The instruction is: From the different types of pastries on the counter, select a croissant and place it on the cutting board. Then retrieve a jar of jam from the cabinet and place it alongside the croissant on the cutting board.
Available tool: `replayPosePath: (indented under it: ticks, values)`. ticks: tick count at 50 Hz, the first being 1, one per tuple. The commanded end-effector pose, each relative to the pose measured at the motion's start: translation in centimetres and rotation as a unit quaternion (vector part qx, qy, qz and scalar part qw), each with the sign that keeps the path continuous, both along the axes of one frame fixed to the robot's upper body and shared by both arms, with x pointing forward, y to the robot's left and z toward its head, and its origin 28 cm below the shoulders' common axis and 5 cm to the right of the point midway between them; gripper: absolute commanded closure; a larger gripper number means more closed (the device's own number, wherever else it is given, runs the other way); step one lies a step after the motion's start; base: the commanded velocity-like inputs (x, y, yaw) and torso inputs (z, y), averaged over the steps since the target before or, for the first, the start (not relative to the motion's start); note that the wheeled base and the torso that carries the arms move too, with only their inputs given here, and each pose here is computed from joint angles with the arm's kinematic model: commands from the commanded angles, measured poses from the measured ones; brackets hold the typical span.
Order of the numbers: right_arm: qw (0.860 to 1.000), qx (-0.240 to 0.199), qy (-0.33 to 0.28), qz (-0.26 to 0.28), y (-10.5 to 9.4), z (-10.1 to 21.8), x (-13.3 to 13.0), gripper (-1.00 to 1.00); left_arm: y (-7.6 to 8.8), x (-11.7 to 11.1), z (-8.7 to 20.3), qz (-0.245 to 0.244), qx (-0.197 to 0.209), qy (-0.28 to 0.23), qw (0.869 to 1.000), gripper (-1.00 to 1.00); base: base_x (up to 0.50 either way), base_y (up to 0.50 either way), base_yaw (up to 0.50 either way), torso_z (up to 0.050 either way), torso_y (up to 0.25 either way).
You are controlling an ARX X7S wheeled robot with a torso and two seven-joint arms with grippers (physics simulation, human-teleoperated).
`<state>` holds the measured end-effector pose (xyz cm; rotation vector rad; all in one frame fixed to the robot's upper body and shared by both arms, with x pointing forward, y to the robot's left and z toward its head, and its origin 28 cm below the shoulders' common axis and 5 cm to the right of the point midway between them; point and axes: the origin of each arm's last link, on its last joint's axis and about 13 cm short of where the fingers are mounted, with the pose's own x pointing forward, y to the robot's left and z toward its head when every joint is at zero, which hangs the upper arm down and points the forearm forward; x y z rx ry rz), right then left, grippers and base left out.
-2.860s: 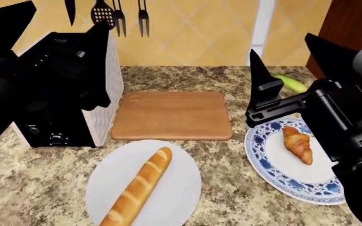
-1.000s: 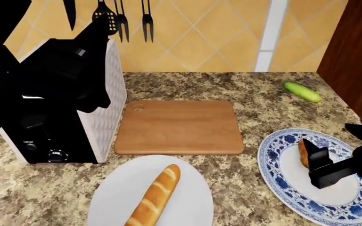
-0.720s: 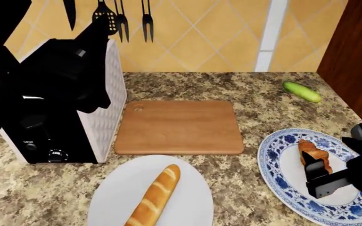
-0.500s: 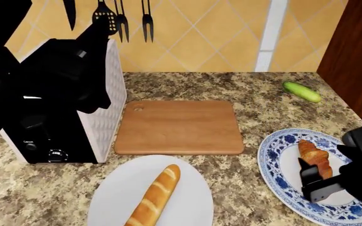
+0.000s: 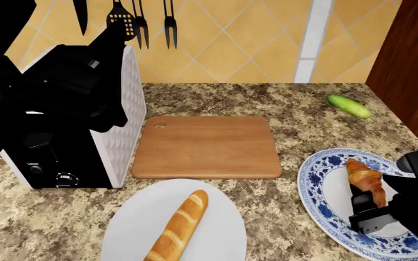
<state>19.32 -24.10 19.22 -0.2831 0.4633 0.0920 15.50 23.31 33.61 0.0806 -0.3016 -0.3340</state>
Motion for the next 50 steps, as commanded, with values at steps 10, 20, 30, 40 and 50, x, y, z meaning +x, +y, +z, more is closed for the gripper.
replayPosePath:
  ticks: [10, 20, 30, 40, 50]
  values:
    - [0.984, 0.011, -0.169, 0.048, 3.3, 8.2, 1.4, 1.0, -0.2, 0.0, -0.1, 0.004, 0.002, -0.007, 1.0, -1.0, 0.0, 0.0, 0.0, 0.0, 0.0]
    - [0.971, 0.039, -0.225, 0.066, 7.4, 10.4, 4.8, 1.0, -0.5, 0.1, -0.3, -0.002, 0.0, -0.007, 1.0, -1.0, 0.0, 0.0, 0.0, 0.0, 0.0]
    - [0.97, 0.023, -0.2, 0.136, 10.4, 12.5, 10.6, 1.0, -0.8, -0.3, -0.2, -0.007, -0.005, -0.012, 1.0, -1.0, 0.0, 0.0, 0.0, 0.0, 0.0]
    - [0.972, -0.023, -0.15, 0.182, 13.2, 14.9, 14.7, 1.0, -1.0, -0.4, 0.2, -0.013, -0.005, -0.017, 1.0, -1.0, 0.0, 0.0, 0.0, 0.0, 0.0]
    - [0.967, -0.047, -0.102, 0.231, 15.1, 15.2, 17.2, 1.0, -1.3, -0.5, 0.5, -0.017, -0.003, -0.02, 1.0, -1.0, 0.0, 0.0, 0.0, 0.0, 0.0]
